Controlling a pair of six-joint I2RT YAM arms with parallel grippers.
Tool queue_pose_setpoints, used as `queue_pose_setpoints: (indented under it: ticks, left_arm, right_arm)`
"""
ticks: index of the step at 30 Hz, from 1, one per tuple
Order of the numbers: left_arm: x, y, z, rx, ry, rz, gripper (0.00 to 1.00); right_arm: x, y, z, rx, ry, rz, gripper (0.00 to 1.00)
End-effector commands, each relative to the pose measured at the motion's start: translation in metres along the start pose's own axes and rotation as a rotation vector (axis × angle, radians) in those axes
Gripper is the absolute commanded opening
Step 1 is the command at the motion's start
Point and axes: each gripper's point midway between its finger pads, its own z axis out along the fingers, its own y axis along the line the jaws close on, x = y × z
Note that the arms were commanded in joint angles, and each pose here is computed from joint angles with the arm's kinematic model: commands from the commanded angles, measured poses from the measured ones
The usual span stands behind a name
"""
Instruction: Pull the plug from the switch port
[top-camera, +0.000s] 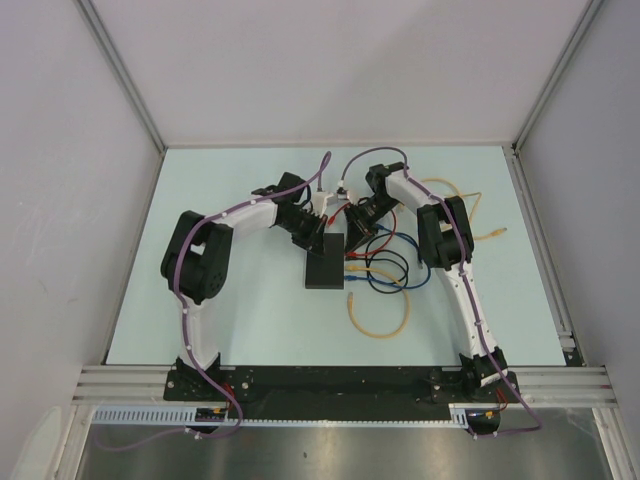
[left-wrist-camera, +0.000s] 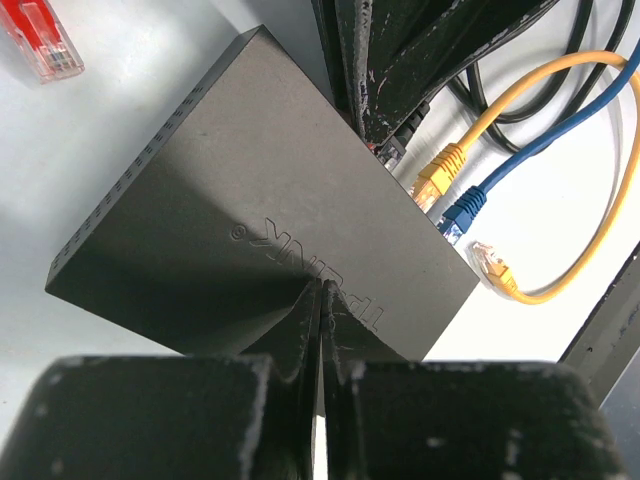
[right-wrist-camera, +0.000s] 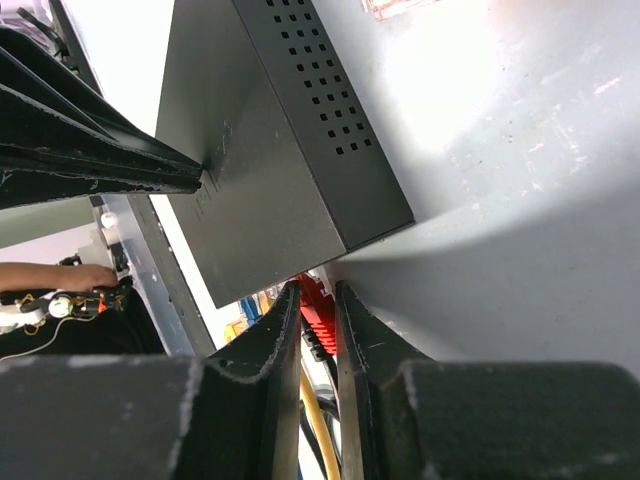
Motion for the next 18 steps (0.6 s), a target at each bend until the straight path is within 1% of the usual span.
queue_pose_setpoints:
  ticks: [1, 8, 13, 18]
  left_arm:
    - [0.057, 0.035, 0.021, -0.139, 0.193, -0.022, 0.02]
    - [0.057, 0.033, 0.02, -0.132, 0.193, -0.022, 0.02]
    - [0.057, 0.033, 0.02, -0.133, 0.194, -0.017, 0.01]
    - [0.056, 0.034, 0.022, -0.133, 0.195, -0.013, 0.02]
  right_arm:
    - [0.002, -0.051, 0.015, 0.189, 0.057, -0.103, 0.01]
    - [0.013, -0.053, 0.016, 0.184, 0.089, -0.103, 0.0]
    - [0.024, -0.05, 0.002, 0.185, 0.138, -0.111, 0.0]
    - [0.016, -0.062, -0.005, 0.223, 0.135, -0.145, 0.0]
